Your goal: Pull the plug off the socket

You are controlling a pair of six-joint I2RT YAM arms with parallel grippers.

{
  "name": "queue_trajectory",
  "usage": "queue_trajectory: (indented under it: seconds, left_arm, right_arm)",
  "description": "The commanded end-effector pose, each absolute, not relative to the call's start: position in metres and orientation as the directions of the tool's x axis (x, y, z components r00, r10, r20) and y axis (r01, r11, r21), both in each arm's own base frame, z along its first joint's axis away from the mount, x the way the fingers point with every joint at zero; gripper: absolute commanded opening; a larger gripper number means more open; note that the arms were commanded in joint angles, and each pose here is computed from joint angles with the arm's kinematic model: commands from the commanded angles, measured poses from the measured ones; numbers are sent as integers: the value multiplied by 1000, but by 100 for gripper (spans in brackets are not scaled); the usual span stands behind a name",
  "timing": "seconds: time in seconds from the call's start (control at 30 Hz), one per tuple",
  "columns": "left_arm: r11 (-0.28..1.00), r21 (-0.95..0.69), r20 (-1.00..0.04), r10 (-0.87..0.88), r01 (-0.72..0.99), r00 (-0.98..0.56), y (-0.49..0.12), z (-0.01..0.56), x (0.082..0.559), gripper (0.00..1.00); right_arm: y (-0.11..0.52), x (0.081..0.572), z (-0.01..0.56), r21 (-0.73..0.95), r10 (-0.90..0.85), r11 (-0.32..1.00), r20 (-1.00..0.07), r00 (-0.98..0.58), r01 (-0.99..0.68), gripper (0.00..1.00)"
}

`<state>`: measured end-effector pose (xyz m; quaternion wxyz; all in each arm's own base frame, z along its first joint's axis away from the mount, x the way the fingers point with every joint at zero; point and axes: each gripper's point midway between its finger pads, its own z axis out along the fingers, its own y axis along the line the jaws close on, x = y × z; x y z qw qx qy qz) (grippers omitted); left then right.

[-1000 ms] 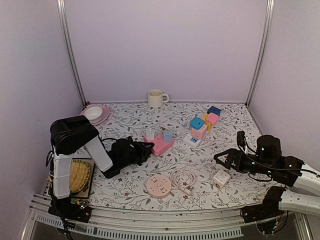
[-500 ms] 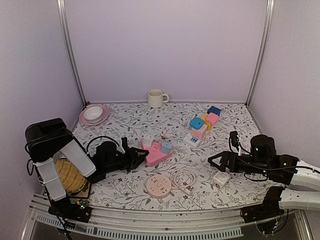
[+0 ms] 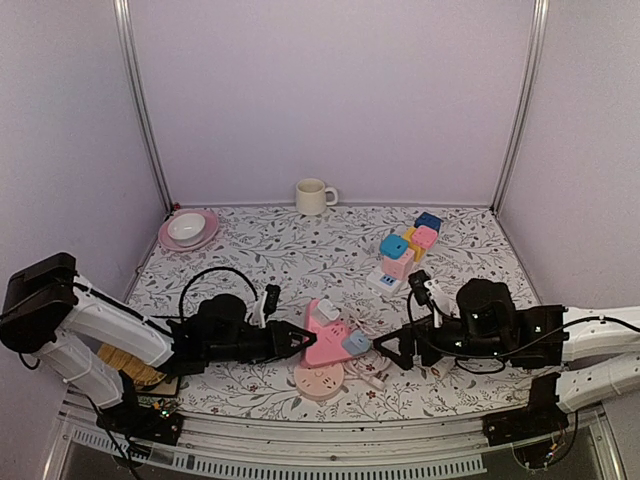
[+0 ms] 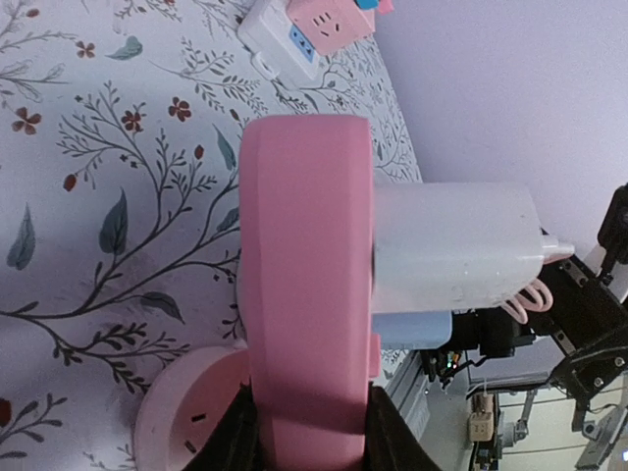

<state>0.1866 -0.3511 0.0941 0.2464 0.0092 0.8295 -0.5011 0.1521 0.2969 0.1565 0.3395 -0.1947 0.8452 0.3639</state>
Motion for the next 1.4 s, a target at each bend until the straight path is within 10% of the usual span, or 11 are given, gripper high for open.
queue_trajectory:
  seconds: [0.0, 0.67, 1.1, 1.37]
  left_arm:
    - [556, -767, -509, -223, 321, -831, -355, 114, 184, 0]
    - [498, -804, -474, -211, 324, -855, -377, 126, 151, 0]
    - [490, -812, -460, -200, 318, -865, -381, 120, 143, 0]
    - [496, -810, -457, -198, 313, -867, -379, 118, 142, 0]
  right_arm:
    - [312, 150, 173, 427, -81, 655, -781, -620, -623, 97]
    - [322, 135, 131, 279, -177, 733, -803, -570, -620, 61]
    - [345, 143, 116, 189, -261, 741, -803, -536, -644, 60]
    - [362, 144, 110, 141, -326, 724, -792, -516, -675, 33]
